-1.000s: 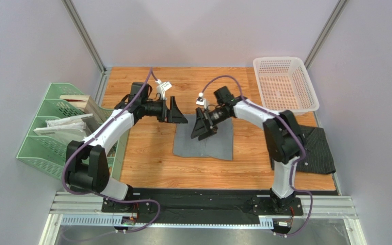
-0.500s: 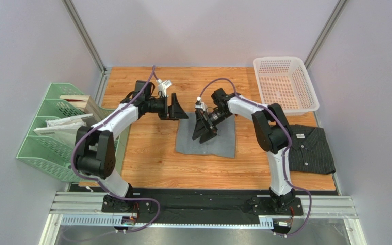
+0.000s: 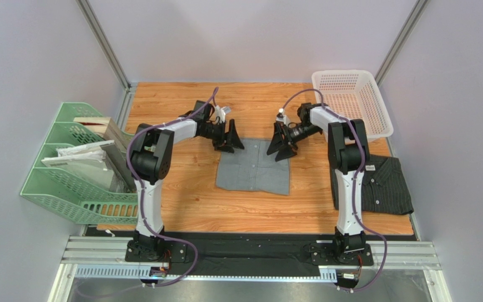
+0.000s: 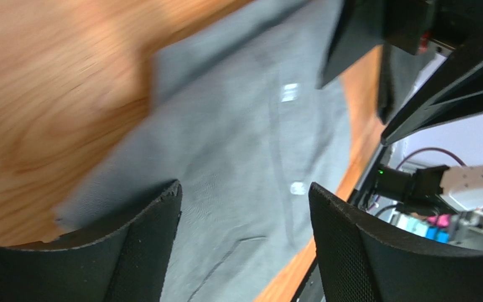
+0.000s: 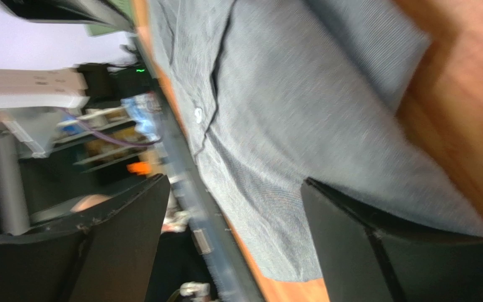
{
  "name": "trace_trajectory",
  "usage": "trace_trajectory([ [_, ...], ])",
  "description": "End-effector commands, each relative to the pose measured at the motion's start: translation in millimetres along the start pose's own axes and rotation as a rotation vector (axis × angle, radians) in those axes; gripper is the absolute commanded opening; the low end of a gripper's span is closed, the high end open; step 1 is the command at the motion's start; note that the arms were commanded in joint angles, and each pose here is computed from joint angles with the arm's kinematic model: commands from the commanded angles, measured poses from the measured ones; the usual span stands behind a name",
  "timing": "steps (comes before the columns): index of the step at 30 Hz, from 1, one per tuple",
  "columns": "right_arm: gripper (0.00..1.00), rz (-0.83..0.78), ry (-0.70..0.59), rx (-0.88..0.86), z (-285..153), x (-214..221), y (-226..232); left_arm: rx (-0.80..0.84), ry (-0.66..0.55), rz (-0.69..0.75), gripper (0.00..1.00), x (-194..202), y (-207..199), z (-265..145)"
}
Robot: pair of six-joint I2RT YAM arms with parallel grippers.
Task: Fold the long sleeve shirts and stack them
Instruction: Fold the shirt
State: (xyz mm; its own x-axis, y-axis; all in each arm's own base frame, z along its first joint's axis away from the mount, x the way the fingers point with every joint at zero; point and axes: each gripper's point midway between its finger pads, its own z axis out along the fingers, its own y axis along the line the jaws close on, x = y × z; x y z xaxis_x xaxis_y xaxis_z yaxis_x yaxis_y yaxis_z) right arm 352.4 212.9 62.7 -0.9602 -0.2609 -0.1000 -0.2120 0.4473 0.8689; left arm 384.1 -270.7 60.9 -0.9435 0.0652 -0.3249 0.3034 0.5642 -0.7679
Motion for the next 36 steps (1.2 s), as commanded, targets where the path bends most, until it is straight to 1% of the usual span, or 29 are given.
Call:
trace_trajectory([
  [1, 0.87, -0.012, 0.092, 0.097, 13, 14, -34, -0.084, 0.112, -0.103, 0.77, 34, 29, 2],
  [2, 0.86, -0.013, 0.105, 0.101, 14, 18, -35, -0.093, 0.137, -0.119, 0.74, 52, 29, -3],
  [5, 0.83, -0.016, 0.158, 0.104, 18, 43, -30, -0.087, 0.191, -0.128, 0.7, 89, 19, -17],
  [6, 0.83, -0.038, 0.175, 0.102, 18, 55, -25, -0.083, 0.19, -0.119, 0.69, 94, 15, -22],
  [8, 0.82, -0.077, 0.191, 0.119, 19, 63, -20, -0.06, 0.172, -0.034, 0.68, 102, -4, -35],
  [9, 0.81, -0.121, 0.175, 0.153, 16, 58, -20, -0.042, 0.163, 0.004, 0.68, 102, -14, -40],
  [10, 0.81, -0.129, 0.162, 0.172, 16, 53, -21, -0.019, 0.165, 0.066, 0.68, 105, -26, -42],
  [11, 0.81, -0.142, 0.15, 0.191, 15, 46, -23, 0.01, 0.136, 0.139, 0.7, 100, -45, -51],
  [13, 0.78, -0.197, 0.132, 0.258, 16, 23, -28, 0.005, 0.11, 0.267, 0.72, 93, -58, -59],
  [14, 0.77, -0.219, 0.13, 0.283, 17, 14, -30, -0.009, 0.065, 0.32, 0.76, 80, -66, -67],
  [15, 0.76, -0.237, 0.14, 0.326, 17, 8, -36, -0.048, 0.043, 0.351, 0.78, 71, -63, -68],
  [16, 0.75, -0.267, 0.161, 0.348, 26, 4, -34, -0.067, 0.06, 0.381, 0.8, 70, -57, -71],
  [17, 0.74, -0.306, 0.154, 0.373, 30, -12, -36, -0.089, 0.055, 0.389, 0.8, 55, -55, -71],
  [18, 0.73, -0.33, 0.169, 0.403, 35, -16, -38, -0.103, 0.053, 0.372, 0.8, 48, -49, -72],
  [19, 0.73, -0.374, 0.184, 0.413, 47, -22, -32, -0.123, 0.007, 0.282, 0.8, 32, -36, -83],
  [21, 0.73, -0.462, 0.185, 0.434, 60, -42, -27, -0.107, -0.058, 0.115, 0.79, 20, -17, -93],
  [22, 0.73, -0.506, 0.194, 0.433, 73, -45, -18, -0.118, -0.147, 0.012, 0.79, 3, 1, -109],
  [23, 0.73, -0.537, 0.194, 0.433, 80, -50, -14, -0.13, -0.164, -0.014, 0.81, 5, 9, -114],
  [24, 0.73, -0.603, 0.175, 0.431, 84, -64, -4, -0.175, -0.18, -0.001, 0.82, 3, 17, -119],
  [26, 0.74, -0.697, 0.174, 0.421, 97, -68, 19, -0.207, -0.164, 0.042, 0.85, 7, 18, -123],
  [27, 0.77, -0.759, 0.142, 0.4, 92, -75, 42, -0.217, -0.158, 0.038, 0.86, 10, 20, -123],
  [29, 0.78, -0.801, 0.088, 0.389, 83, -81, 69, -0.234, -0.099, 0.016, 0.86, 21, 26, -118],
  [30, 0.81, -0.848, 0.044, 0.388, 68, -82, 94, -0.231, -0.082, 0.009, 0.86, 25, 29, -116],
  [32, 0.85, -0.886, 0.01, 0.395, 53, -79, 112, -0.219, -0.042, -0.004, 0.84, 35, 36, -110],
  [33, 0.85, -0.897, 0.005, 0.404, 41, -69, 120, -0.188, -0.023, -0.008, 0.83, 39, 34, -106],
  [35, 0.84, -0.883, 0.023, 0.424, 34, -56, 117, -0.173, 0.01, -0.039, 0.8, 47, 41, -98],
  [36, 0.83, -0.872, 0.039, 0.438, 32, -49, 113, -0.158, 0.017, -0.022, 0.8, 48, 41, -94],
])
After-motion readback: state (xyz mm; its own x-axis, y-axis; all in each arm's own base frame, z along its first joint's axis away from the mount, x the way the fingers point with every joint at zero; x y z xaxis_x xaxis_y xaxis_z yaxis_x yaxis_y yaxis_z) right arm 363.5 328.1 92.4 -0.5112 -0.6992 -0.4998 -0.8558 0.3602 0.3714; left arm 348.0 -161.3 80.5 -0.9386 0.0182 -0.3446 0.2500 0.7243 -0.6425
